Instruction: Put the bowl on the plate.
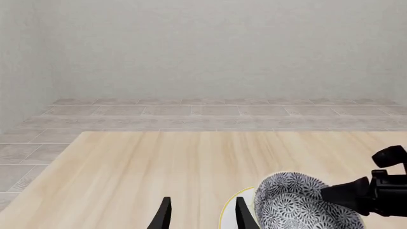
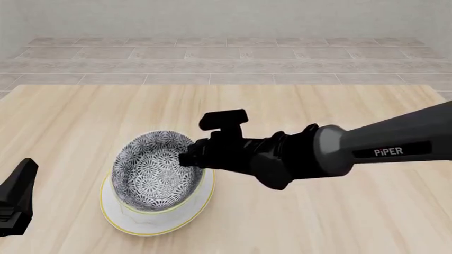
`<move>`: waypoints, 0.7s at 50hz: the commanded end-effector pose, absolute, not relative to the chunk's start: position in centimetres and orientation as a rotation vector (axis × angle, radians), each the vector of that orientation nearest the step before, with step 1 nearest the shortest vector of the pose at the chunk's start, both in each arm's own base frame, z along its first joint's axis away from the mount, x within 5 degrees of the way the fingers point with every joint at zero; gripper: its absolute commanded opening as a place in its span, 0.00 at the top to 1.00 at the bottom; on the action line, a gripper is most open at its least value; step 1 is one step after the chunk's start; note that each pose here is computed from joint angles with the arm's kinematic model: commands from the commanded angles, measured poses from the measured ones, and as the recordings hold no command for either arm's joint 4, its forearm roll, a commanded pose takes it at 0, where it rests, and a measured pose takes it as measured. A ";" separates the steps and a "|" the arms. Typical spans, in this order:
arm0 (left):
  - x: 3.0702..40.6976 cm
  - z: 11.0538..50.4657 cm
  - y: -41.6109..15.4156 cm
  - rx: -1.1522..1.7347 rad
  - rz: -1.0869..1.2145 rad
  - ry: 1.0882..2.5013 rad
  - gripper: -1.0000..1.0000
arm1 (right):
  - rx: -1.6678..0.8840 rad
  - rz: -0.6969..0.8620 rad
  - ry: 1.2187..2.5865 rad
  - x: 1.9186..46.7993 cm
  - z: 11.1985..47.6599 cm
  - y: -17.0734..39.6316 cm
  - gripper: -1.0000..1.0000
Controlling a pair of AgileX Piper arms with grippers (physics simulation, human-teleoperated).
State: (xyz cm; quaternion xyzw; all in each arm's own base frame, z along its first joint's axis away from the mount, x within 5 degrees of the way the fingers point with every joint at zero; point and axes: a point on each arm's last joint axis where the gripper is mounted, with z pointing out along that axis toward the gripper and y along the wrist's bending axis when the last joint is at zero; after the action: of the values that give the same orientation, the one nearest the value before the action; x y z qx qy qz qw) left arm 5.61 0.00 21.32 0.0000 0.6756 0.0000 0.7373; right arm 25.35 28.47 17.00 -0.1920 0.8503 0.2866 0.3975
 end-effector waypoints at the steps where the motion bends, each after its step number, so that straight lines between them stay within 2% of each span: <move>1: 5.6 21.3 0.0 0.000 0.000 1.484 0.00 | -0.464 0.737 2.155 25.5 16.9 28.7 1.00; 35: 5.6 21.3 0.0 0.000 0.000 1.484 0.00 | -0.472 0.726 2.179 25.8 15.3 29.2 1.00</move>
State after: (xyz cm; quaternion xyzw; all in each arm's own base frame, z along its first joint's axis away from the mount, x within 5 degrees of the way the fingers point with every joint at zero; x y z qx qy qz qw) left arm 5.61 0.00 21.32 0.0000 0.6756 0.0000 0.7373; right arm 25.76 29.07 15.64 -0.1857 0.8555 0.2852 0.3902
